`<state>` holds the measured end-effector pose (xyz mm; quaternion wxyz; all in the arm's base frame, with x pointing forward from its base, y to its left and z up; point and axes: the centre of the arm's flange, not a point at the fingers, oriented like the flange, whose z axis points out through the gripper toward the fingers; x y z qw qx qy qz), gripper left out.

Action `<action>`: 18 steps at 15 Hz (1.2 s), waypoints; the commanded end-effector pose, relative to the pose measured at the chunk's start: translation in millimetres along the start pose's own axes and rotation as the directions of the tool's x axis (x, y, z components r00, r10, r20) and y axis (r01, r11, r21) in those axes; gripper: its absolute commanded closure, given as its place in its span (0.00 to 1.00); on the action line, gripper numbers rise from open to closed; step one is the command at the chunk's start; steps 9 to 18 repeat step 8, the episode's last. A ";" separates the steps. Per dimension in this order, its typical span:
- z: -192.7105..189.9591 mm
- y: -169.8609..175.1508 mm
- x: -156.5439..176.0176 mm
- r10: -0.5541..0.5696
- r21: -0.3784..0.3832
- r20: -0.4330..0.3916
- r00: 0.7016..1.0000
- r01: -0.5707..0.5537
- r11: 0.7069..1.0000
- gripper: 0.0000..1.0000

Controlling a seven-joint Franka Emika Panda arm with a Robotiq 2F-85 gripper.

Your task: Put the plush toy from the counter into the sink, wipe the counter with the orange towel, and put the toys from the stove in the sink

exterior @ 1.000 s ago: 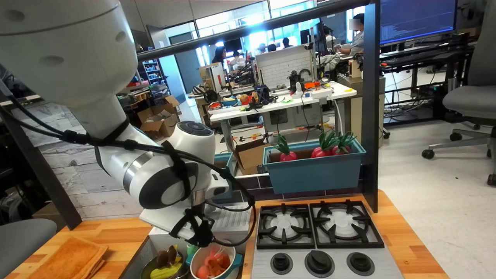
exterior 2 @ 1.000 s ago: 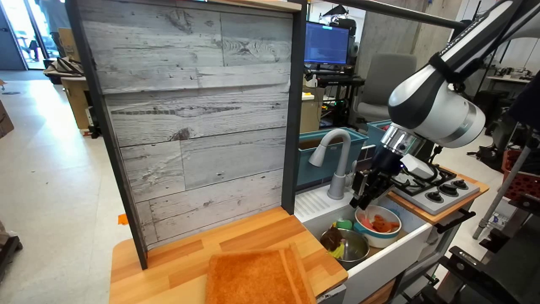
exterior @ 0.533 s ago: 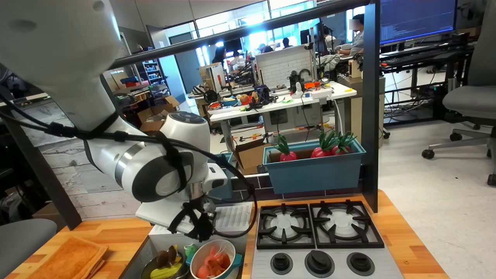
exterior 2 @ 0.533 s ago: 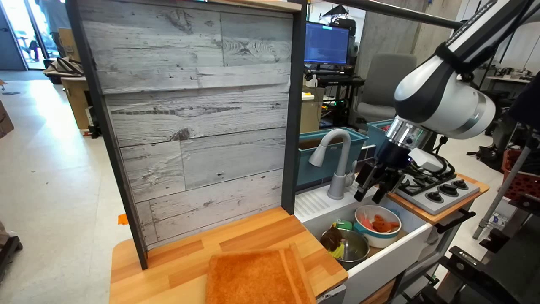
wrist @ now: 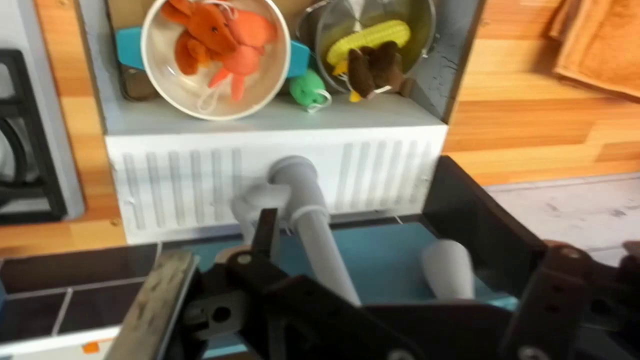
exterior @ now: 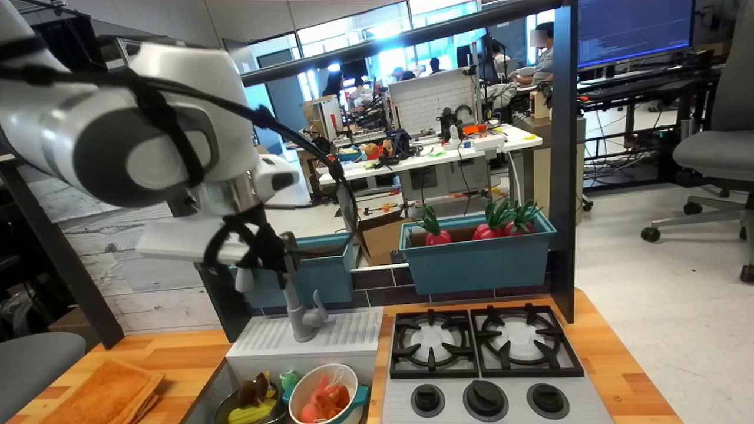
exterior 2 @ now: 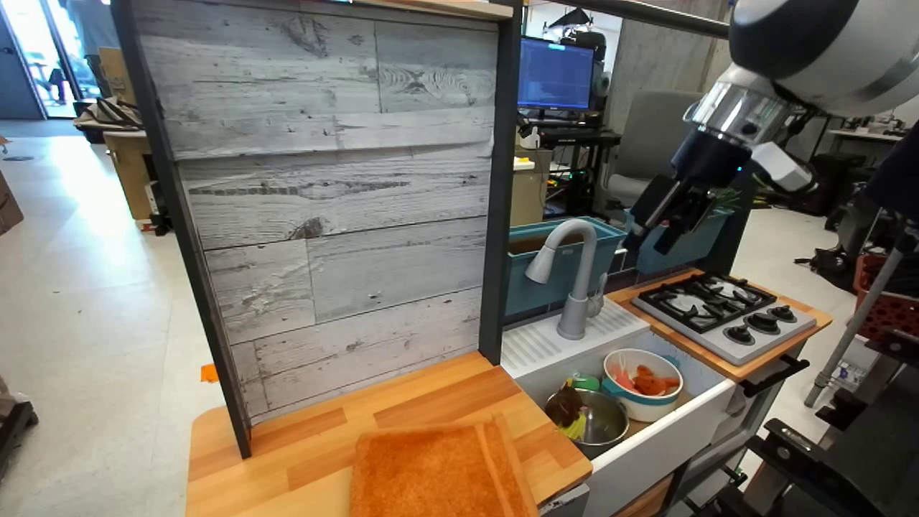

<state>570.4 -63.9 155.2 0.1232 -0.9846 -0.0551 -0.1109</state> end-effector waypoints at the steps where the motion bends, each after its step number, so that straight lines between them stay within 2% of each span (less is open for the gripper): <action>1: -82.6 -47.3 -9.5 -0.024 0.171 -0.099 0.995 0.041 0.984 0.00; 2: -33.0 -29.3 8.0 -0.015 0.084 -0.065 0.998 0.021 0.996 0.00; 3: -47.6 -41.9 13.0 -0.025 0.116 -0.086 0.996 0.035 0.993 0.00; 5: -60.8 -51.1 16.0 -0.031 0.129 -0.098 0.995 0.043 0.991 0.00; 18: -58.1 -49.5 11.8 -0.028 0.132 -0.090 0.996 0.040 0.990 0.00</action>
